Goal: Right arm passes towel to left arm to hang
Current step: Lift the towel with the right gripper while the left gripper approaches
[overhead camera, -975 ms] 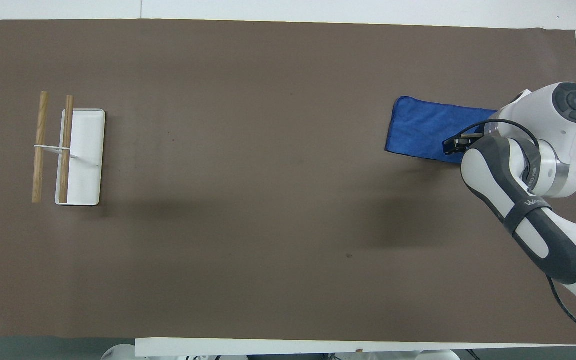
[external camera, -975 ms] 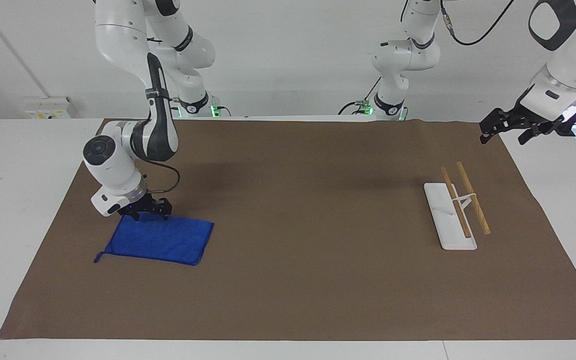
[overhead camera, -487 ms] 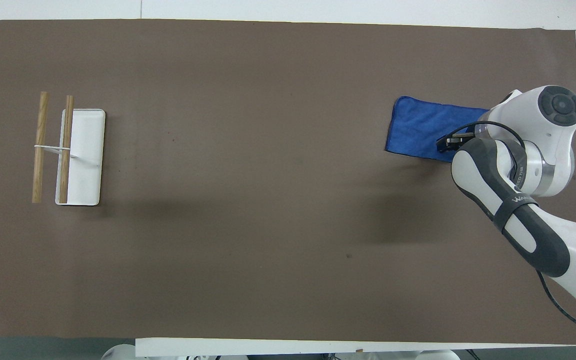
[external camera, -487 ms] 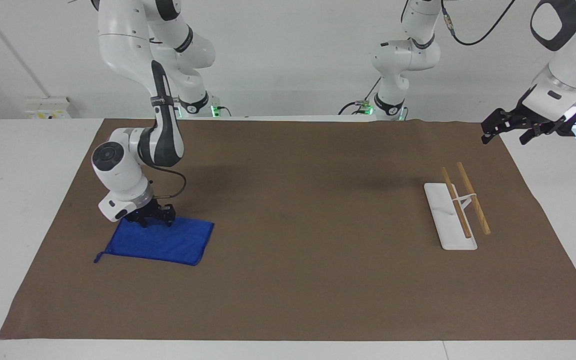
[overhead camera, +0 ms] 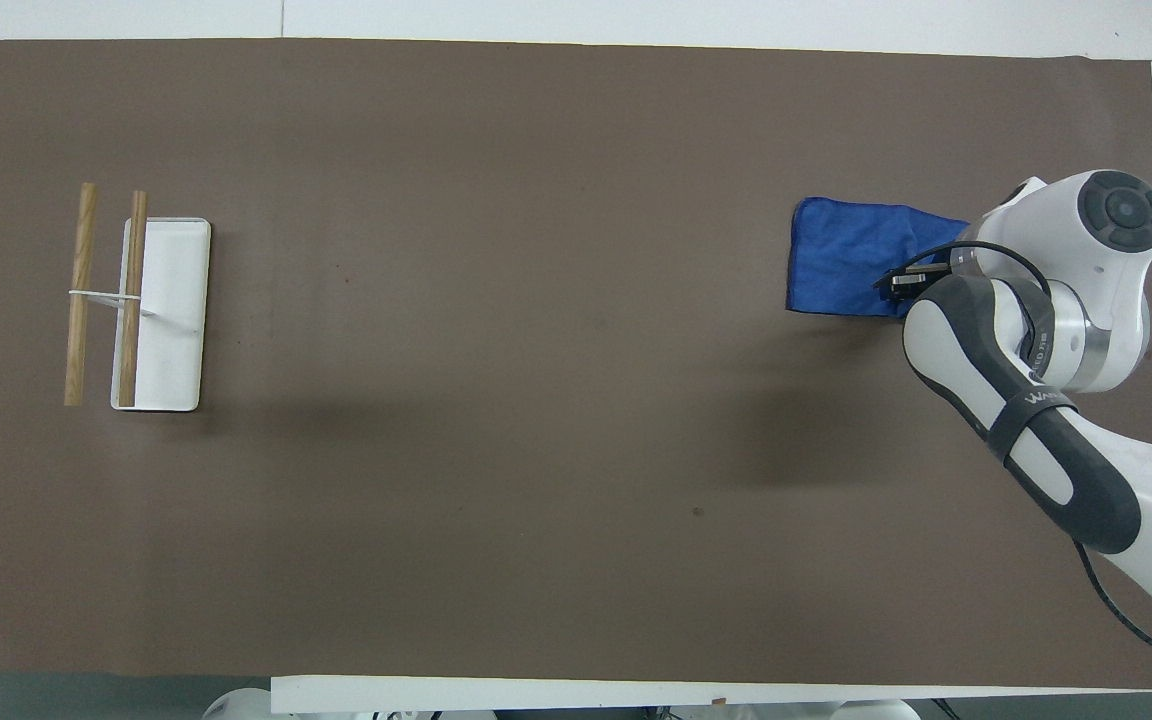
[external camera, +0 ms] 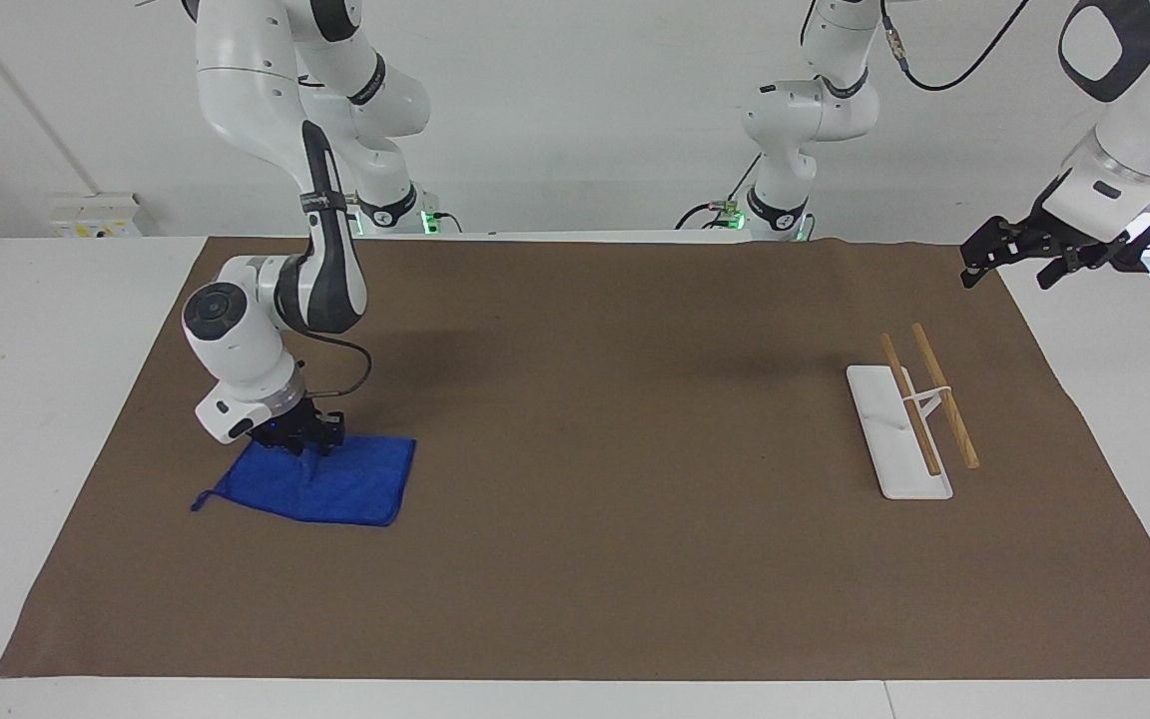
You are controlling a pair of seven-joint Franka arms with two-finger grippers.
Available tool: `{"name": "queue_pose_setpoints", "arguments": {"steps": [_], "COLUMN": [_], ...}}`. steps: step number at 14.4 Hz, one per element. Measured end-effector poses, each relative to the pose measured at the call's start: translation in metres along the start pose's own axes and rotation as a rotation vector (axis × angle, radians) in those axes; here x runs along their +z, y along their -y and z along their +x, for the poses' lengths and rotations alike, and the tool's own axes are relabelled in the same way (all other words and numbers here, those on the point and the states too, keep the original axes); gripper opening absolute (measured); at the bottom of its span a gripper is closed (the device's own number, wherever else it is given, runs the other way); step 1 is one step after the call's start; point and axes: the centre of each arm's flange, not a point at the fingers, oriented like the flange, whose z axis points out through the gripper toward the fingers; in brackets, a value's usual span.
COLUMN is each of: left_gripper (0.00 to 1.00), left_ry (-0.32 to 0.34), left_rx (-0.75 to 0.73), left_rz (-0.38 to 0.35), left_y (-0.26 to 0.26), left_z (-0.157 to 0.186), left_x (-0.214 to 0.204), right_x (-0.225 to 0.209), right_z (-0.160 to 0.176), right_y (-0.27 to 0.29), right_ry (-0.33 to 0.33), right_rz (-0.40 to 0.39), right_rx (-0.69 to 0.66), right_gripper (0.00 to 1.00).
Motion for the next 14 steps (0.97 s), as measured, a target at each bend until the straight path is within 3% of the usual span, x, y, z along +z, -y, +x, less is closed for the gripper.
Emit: {"name": "queue_pose_setpoints", "arguments": {"steps": [2, 3, 7, 11, 14], "left_gripper": [1.00, 1.00, 1.00, 1.00, 1.00], "left_ry": [0.000, 0.000, 0.000, 0.000, 0.001], "left_rx": [0.000, 0.000, 0.000, 0.000, 0.004], "left_rz": [0.000, 0.000, 0.000, 0.000, 0.000], "left_y": [0.000, 0.000, 0.000, 0.000, -0.002], "left_z": [0.000, 0.000, 0.000, 0.000, 0.000], "left_x": [0.000, 0.000, 0.000, 0.000, 0.000], "right_x": [-0.005, -0.009, -0.051, -0.138, -0.181], "right_z": [0.002, 0.003, 0.017, 0.028, 0.025], "right_y": [0.000, 0.000, 0.016, 0.051, 0.092], "right_ry": [0.025, 0.047, 0.117, 0.149, 0.171], "right_rz": [0.001, 0.002, 0.058, 0.218, 0.359], "right_rx": [-0.001, -0.001, 0.006, 0.016, 0.125], "right_gripper": [0.09, 0.04, 0.04, 0.04, 0.04]}}
